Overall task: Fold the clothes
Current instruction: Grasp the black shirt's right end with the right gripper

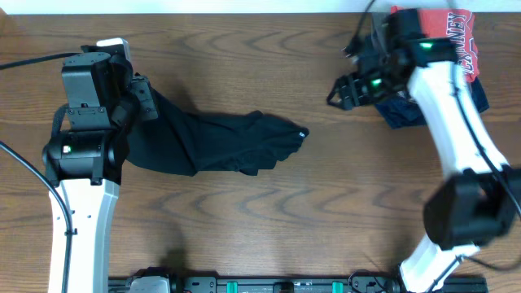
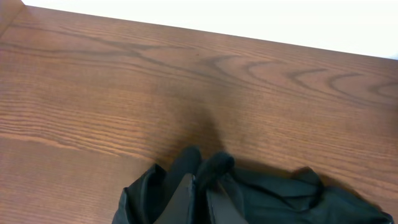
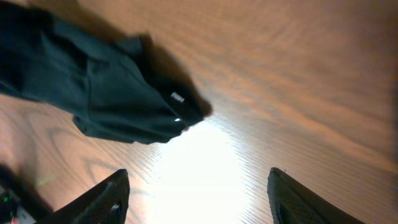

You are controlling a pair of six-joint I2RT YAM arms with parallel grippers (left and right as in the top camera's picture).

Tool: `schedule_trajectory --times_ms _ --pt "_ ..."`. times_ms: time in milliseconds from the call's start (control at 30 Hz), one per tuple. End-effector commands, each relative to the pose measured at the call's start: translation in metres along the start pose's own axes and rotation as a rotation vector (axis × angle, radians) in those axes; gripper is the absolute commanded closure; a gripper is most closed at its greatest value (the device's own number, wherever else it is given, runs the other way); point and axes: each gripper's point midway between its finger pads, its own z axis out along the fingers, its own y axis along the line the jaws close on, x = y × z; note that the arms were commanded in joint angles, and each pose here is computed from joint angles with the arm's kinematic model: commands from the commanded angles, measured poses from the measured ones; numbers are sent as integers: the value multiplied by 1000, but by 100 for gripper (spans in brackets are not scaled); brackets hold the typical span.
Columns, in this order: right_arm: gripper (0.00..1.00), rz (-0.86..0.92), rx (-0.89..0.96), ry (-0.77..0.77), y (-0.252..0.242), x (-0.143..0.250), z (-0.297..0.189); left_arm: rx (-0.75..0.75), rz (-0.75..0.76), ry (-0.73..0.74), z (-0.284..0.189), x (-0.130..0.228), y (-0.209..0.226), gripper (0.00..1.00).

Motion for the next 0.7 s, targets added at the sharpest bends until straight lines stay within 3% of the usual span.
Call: schedule_trajectory --times_ms 0,200,433,567,667 --pt "30 -26 -72 102 14 11 44 -3 -9 -39 -9 -13 1 93" --pt "30 -84 -145 229 28 29 108 -4 -9 -36 -9 -12 1 94" --pt "34 -94 -173 315 28 48 147 -5 -5 -28 -8 -10 2 94" --pt "54 -88 -181 326 25 51 155 -5 -5 -28 -8 -10 2 94" --pt "63 -100 -182 322 25 50 157 -5 -5 -28 -8 -10 2 93"
